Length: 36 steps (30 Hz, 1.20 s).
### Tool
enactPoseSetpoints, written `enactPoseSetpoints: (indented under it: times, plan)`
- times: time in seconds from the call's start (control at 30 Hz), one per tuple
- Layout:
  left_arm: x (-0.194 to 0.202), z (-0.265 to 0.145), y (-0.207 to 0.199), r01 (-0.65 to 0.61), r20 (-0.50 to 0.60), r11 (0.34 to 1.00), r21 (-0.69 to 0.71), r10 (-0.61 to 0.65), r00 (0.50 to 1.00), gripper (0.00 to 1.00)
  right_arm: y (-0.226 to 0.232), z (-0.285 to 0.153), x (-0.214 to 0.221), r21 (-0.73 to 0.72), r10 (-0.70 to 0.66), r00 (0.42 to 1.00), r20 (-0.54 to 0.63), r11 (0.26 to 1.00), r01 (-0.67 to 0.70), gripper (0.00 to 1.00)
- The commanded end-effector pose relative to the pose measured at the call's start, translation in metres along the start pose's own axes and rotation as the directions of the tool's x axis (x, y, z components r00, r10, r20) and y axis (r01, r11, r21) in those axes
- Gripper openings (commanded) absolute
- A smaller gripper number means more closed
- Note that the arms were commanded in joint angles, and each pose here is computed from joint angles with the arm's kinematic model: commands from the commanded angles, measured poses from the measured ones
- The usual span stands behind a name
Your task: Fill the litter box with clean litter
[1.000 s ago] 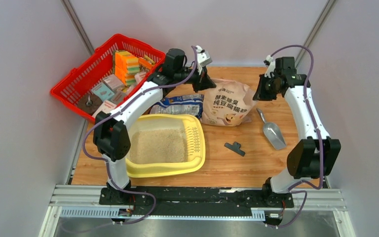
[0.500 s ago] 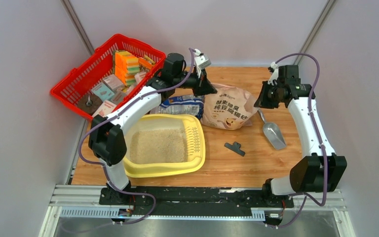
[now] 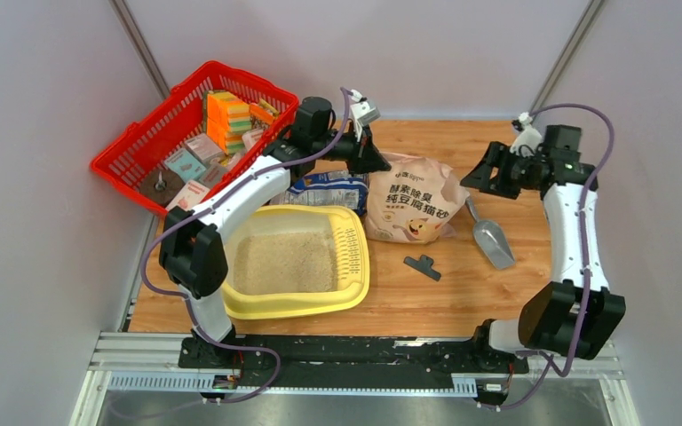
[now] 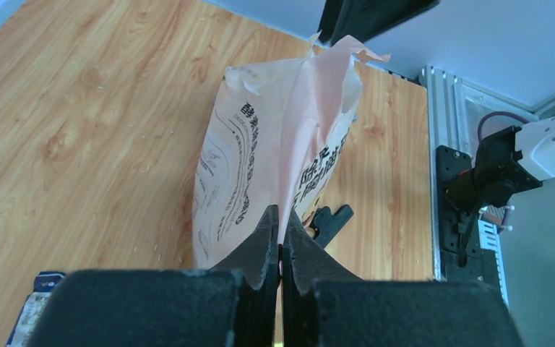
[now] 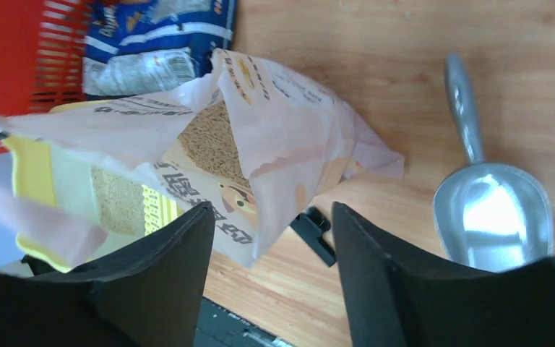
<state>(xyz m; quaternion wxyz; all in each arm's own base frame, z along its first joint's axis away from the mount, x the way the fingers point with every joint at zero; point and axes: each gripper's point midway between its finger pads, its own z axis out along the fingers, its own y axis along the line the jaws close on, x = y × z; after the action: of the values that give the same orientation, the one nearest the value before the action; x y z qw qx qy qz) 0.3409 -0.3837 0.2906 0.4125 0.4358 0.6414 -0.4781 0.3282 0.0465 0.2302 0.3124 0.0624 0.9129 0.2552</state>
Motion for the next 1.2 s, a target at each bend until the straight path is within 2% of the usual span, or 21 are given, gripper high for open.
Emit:
enactPoseSetpoints:
  times: [0.0,0.07,0.1,0.27,0.3,0.37,0.4,0.43,0.5,0.67,0.77,0.87,1.17]
  plan:
    - [-0.058,-0.021,-0.028,-0.169,0.096,0.986,0.011,0.167,0.981,0.00,0.031,-0.054,-0.026,-0.306,-0.303,0.919,0.254,0.876,0.373,0.68]
    - [-0.055,-0.022,-0.026,-0.159,0.072,0.987,0.004,0.159,0.985,0.00,0.034,-0.065,-0.020,-0.347,-0.381,0.870,0.313,0.807,0.478,0.71]
    - [-0.055,-0.023,-0.026,-0.151,0.065,0.989,-0.001,0.150,0.986,0.00,0.032,-0.064,-0.005,-0.340,-0.488,0.810,0.326,0.739,0.582,0.71]
    - [-0.047,-0.025,-0.021,-0.149,-0.002,0.989,-0.012,0.149,0.989,0.00,0.029,-0.048,0.048,-0.385,-0.654,0.672,0.348,0.554,0.739,0.72]
    - [-0.045,-0.025,-0.020,-0.147,-0.014,0.989,-0.015,0.147,0.989,0.00,0.026,-0.042,0.054,-0.372,-0.691,0.622,0.368,0.504,0.780,0.73]
    - [-0.040,-0.026,-0.018,-0.151,-0.044,0.988,-0.015,0.151,0.988,0.00,0.018,-0.031,0.071,-0.371,-0.720,0.594,0.359,0.474,0.799,0.74]
    - [-0.040,-0.026,-0.019,-0.152,-0.052,0.988,-0.015,0.151,0.987,0.00,0.013,-0.026,0.068,-0.340,-0.744,0.557,0.370,0.449,0.826,0.75]
    - [-0.037,-0.025,-0.016,-0.144,-0.061,0.989,-0.019,0.143,0.988,0.00,0.007,-0.020,0.075,-0.337,-0.750,0.554,0.362,0.449,0.828,0.76]
    - [-0.037,-0.025,-0.016,-0.144,-0.068,0.989,-0.019,0.143,0.987,0.00,-0.001,-0.015,0.068,-0.279,-0.783,0.499,0.371,0.418,0.865,0.77]
    - [-0.034,-0.017,-0.017,-0.154,-0.075,0.988,-0.017,0.152,0.985,0.00,0.009,-0.007,0.063,-0.280,-0.785,0.464,0.411,0.375,0.884,0.75]
    - [-0.033,-0.012,-0.019,-0.154,-0.074,0.988,-0.010,0.153,0.985,0.00,0.019,0.000,0.067,-0.331,-0.771,0.482,0.416,0.365,0.870,0.73]
    - [-0.033,-0.012,-0.020,-0.151,-0.076,0.989,-0.012,0.149,0.986,0.00,0.032,0.005,0.066,-0.352,-0.765,0.469,0.441,0.334,0.875,0.71]
    - [-0.032,-0.023,-0.020,-0.161,-0.091,0.986,-0.047,0.157,0.983,0.02,0.053,0.015,0.056,-0.374,-0.732,0.501,0.461,0.352,0.858,0.62]
